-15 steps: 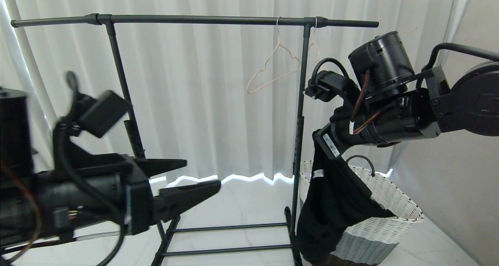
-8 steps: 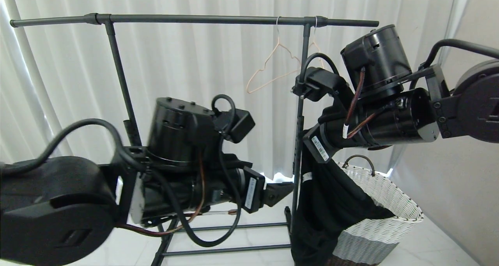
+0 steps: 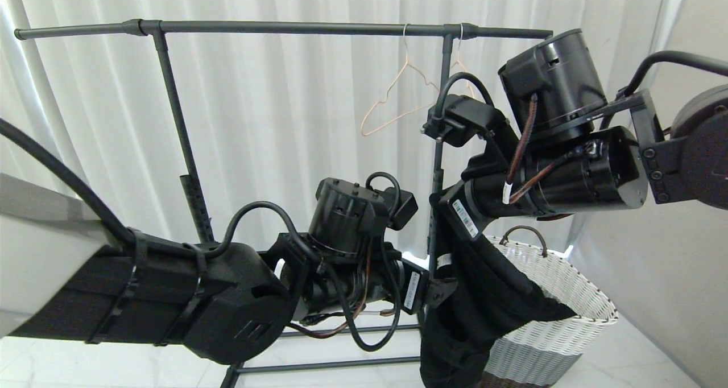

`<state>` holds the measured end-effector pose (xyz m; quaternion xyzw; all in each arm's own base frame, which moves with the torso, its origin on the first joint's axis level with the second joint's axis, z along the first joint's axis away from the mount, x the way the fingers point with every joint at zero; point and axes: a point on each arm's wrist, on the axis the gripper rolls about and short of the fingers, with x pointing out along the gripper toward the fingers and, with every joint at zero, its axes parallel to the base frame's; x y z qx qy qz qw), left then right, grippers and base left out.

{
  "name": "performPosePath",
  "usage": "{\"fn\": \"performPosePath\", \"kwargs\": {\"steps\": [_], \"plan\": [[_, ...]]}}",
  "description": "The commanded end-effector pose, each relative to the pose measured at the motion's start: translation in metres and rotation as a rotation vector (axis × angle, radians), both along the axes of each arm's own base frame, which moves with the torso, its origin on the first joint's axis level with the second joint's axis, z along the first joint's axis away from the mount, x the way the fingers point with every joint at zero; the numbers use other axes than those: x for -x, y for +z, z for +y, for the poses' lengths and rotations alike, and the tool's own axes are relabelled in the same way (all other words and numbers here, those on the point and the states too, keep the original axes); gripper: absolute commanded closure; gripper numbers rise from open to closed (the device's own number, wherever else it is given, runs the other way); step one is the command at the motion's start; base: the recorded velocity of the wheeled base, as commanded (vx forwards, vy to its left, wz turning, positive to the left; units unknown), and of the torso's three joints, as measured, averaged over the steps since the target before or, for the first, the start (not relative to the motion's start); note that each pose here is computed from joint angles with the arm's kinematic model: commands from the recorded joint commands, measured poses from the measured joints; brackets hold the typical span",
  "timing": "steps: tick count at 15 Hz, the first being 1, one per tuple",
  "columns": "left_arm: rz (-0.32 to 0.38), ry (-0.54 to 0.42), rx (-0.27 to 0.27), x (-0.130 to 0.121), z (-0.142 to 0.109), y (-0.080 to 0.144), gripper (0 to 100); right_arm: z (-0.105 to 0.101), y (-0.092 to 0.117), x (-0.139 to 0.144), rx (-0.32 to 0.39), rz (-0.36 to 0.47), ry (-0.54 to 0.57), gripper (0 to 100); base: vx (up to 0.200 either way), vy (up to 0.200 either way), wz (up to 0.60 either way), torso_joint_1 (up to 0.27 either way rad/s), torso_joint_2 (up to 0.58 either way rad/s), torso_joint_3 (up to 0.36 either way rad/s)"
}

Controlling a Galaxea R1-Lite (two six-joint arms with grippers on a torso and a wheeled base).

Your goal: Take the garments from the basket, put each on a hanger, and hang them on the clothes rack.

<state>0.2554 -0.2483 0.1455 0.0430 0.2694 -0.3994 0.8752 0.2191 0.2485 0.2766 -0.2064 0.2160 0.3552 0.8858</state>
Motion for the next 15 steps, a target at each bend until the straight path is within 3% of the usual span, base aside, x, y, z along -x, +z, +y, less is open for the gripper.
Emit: {"fn": "performPosePath", "kwargs": {"steps": [1, 15], "plan": [[0.017, 0.018, -0.026, -0.006, -0.002, -0.013, 0, -0.002, 0.003, 0.002, -0.008, -0.007, 0.003, 100, 0.0, 0.0, 0.0, 0.0, 0.0, 0.0], [0.086, 0.078, -0.114, -0.008, 0.012, -0.057, 0, -0.006, 0.011, 0.009, -0.024, -0.023, 0.013, 100, 0.0, 0.0, 0.0, 0.0, 0.0, 0.0]]}}
